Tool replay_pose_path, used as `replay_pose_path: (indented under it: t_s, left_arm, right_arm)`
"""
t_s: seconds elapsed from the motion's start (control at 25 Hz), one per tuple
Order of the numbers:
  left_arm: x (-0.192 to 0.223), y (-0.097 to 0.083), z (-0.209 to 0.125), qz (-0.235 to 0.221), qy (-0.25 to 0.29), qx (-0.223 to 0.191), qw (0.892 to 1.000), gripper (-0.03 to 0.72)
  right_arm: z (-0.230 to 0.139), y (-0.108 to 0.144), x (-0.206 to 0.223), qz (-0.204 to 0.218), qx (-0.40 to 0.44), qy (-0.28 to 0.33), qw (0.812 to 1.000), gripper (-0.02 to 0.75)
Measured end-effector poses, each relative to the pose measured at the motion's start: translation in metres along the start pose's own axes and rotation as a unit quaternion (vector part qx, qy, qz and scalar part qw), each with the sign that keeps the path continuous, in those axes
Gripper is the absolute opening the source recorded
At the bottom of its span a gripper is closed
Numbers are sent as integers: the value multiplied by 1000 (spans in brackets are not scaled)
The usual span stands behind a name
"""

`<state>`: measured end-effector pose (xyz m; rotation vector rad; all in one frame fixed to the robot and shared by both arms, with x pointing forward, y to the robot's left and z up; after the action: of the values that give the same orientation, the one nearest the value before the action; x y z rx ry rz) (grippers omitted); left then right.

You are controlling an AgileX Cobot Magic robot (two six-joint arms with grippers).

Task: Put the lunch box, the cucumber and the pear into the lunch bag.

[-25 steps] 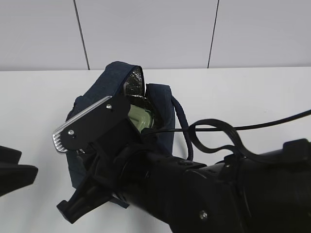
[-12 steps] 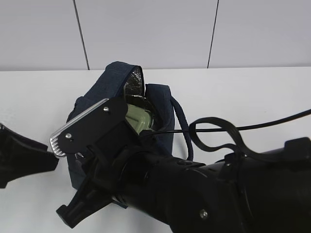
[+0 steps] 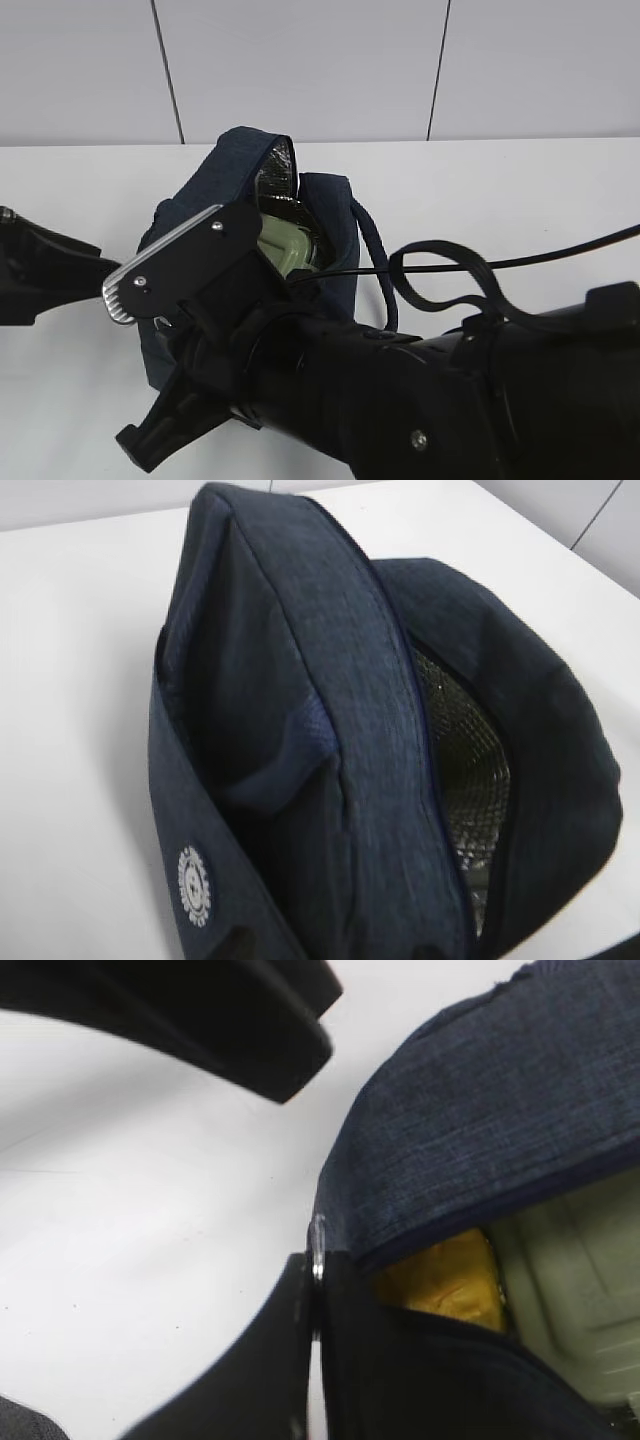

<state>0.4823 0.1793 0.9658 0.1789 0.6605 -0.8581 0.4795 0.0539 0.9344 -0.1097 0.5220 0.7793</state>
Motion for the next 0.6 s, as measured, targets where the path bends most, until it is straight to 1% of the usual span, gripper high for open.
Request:
replay_pose_path:
  t_s: [0.16,0.28,0.4,0.6]
  left_arm:
    - [7,11,10,1,-1,-1,1000,290]
    - [14,16,11,-9,7,-7,1000,290]
    - [20,14,11,-33,14,-12,999,292]
    - [22,10,9,-54,17,-19,998,291]
  right_arm:
    - [0,0,0,0,0,0,1000,0]
    - [0,0,0,0,0,0,1000,0]
    - [0,0,0,0,0,0,1000,0]
    - [0,0,0,0,2,1,1000,0]
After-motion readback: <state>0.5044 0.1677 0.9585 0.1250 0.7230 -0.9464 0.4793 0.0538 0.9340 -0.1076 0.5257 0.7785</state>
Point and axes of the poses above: a point on each arm's last joint axis where the gripper is mounted, x pointing out along that axis toward the gripper, y along the wrist's bending axis when the last joint is at zero, z = x × y, the point moved 8 cm from there along x, pointing out along that axis toward the gripper, and after that the axes turned 9 degrees about x, right-handed, at the moved point
